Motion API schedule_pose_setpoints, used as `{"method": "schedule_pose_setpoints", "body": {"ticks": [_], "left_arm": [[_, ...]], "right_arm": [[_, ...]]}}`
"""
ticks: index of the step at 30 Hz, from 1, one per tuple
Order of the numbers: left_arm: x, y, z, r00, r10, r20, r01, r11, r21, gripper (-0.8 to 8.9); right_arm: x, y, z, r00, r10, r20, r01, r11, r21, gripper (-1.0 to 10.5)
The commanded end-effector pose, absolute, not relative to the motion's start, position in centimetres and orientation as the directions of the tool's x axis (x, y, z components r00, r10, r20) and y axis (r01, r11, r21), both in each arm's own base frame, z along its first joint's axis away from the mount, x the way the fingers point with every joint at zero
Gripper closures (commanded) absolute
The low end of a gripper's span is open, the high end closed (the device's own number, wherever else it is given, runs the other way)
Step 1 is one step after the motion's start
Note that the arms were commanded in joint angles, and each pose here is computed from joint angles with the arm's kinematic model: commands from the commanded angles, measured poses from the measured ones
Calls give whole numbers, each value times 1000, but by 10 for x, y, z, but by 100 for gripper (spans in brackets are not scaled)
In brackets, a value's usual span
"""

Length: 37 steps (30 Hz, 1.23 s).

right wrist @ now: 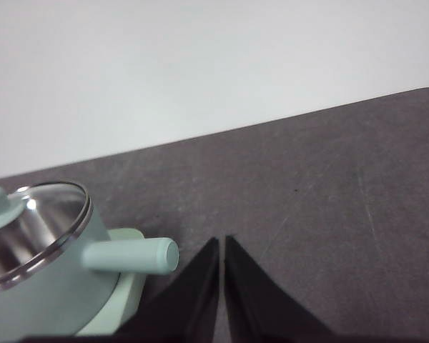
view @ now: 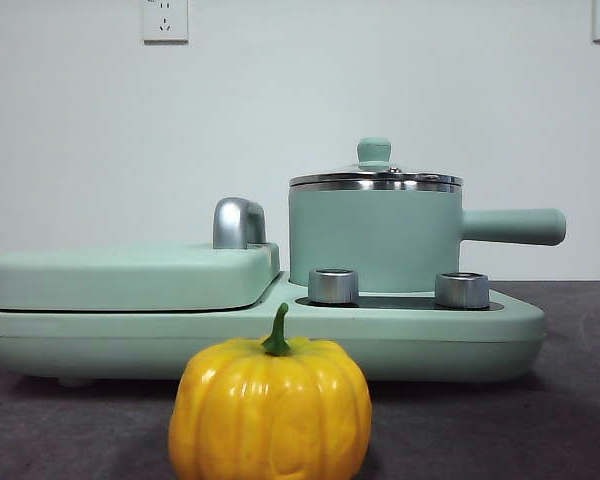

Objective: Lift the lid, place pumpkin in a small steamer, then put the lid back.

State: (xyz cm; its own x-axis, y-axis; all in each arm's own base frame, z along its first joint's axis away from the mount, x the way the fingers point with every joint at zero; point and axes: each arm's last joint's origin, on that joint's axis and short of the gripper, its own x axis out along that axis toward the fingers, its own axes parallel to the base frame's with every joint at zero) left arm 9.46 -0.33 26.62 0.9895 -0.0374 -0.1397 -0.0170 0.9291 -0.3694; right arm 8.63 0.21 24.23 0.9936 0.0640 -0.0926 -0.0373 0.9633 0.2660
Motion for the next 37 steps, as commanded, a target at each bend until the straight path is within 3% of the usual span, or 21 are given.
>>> {"method": "schedule_pose_setpoints", "body": {"ticks": [1,21,37], "left_arm": [[99,-3,277,990,-40,-138,-6,950,-314,804],[151,-12,320,945,-221,-241,184,969,-168,804],[200,-45,342,855,-383,-351,379,922,-81,804]], "right_arm": [[89,3,252,991,88,-96,-65,972,227,934],[147,7,307,943,215,-252,-184,973,143,934],[193,31,315,859,368,-357,-349,930,117,934]]}}
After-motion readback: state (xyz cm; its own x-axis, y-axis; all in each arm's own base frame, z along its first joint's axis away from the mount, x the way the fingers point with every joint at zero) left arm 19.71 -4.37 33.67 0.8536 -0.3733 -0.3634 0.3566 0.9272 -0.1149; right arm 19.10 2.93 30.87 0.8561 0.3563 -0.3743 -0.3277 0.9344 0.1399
